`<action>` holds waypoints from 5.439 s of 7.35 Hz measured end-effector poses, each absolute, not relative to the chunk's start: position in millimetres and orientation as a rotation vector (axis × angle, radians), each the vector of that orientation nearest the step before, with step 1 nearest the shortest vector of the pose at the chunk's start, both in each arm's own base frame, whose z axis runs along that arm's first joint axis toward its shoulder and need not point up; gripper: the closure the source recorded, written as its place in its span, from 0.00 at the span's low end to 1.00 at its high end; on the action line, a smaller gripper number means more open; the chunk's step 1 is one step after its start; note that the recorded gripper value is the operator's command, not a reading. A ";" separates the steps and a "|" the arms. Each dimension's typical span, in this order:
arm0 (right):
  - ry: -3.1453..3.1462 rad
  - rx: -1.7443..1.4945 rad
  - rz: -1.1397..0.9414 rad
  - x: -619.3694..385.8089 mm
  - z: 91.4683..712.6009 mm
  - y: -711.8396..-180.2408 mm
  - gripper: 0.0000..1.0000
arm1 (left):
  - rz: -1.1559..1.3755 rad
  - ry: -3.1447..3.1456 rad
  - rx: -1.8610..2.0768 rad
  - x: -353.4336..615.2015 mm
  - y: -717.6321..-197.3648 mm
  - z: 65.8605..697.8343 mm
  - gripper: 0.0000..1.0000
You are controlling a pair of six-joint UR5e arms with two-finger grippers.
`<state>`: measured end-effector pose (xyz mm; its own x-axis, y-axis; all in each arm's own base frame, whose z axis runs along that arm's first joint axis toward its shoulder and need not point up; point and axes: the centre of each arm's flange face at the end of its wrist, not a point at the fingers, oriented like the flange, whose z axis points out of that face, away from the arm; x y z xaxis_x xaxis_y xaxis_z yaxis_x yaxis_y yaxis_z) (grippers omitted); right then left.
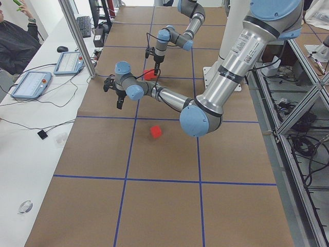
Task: Form red blocks into L shape at center
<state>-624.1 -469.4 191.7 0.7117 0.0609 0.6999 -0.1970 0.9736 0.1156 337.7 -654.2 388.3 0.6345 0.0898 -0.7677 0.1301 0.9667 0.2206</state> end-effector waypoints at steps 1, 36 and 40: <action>-0.766 0.189 0.141 -623.9 192.0 -469.6 0.50 | -0.023 0.886 0.267 337.6 -654.2 388.3 0.01; -0.793 0.169 0.118 -442.3 232.0 -590.9 0.01 | -0.219 0.812 0.169 184.5 -471.1 508.3 0.00; -0.782 0.179 0.106 -435.2 239.5 -595.6 0.01 | -0.541 0.781 0.073 231.3 -465.5 509.4 0.00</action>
<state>-435.2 -595.6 239.5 0.7050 0.0291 0.7086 -0.1613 0.9795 0.1202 231.3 -465.5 509.4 0.5817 -0.4360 -0.6867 0.4891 0.8620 -0.1330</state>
